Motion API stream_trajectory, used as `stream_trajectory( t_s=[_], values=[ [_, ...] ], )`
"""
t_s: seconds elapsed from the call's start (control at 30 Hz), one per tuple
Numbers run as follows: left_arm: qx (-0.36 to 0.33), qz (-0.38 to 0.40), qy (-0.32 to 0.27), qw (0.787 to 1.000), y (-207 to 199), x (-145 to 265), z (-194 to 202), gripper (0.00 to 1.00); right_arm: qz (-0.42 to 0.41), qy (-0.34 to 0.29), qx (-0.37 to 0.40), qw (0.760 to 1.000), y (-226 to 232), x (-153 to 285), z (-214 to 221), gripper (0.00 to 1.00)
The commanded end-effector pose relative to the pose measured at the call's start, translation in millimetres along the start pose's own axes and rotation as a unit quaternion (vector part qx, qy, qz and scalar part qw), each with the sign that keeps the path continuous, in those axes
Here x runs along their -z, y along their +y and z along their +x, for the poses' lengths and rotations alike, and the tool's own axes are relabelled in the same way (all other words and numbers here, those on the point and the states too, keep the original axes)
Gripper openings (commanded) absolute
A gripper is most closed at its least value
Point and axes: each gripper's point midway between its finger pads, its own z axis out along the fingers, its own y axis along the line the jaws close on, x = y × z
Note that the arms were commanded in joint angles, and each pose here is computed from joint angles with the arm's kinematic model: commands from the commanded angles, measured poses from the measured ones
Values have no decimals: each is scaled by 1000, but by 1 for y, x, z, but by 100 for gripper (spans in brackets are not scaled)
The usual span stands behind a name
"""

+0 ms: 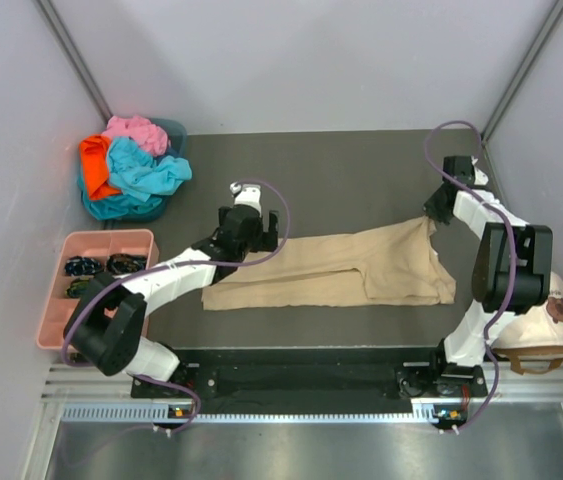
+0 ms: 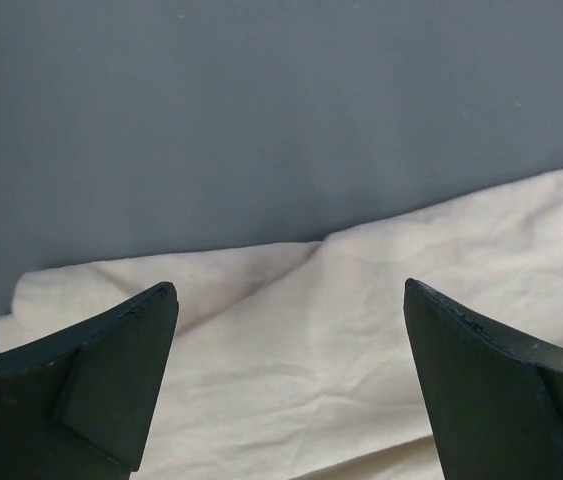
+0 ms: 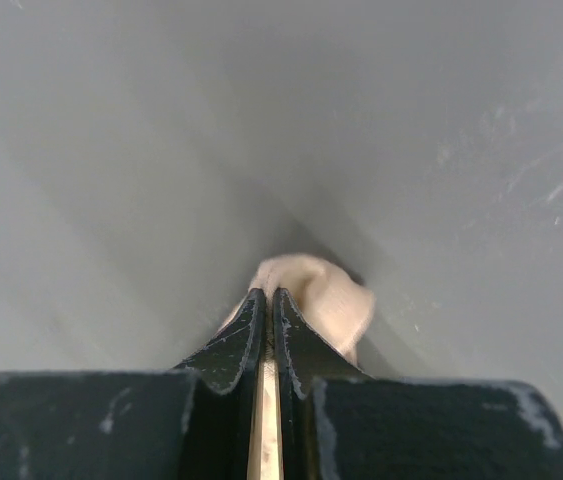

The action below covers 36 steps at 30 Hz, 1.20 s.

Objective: Fold and stack the t-shirts
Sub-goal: Fold the other side of the tshirt into a rectangle

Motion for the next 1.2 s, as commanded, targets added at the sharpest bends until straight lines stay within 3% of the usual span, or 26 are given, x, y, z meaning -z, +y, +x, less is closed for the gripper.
stream_trajectory(
  t_s=[0.0,0.57,0.97,1.17],
  values=[
    [25,-53,-14,998,25,-4,-8,99,13,-52,-20,998,11,0,-39,0],
    [45,-215,8,976,110,-5,-10,97,11,-42,-21,999,22,-14,-47,0],
    [101,-186,45,976,121,-37,14,87,6,-36,-20,999,23,-15,-44,0],
    [106,-167,46,979,113,-42,13,72,7,-35,-19,999,23,-16,-43,0]
  ],
)
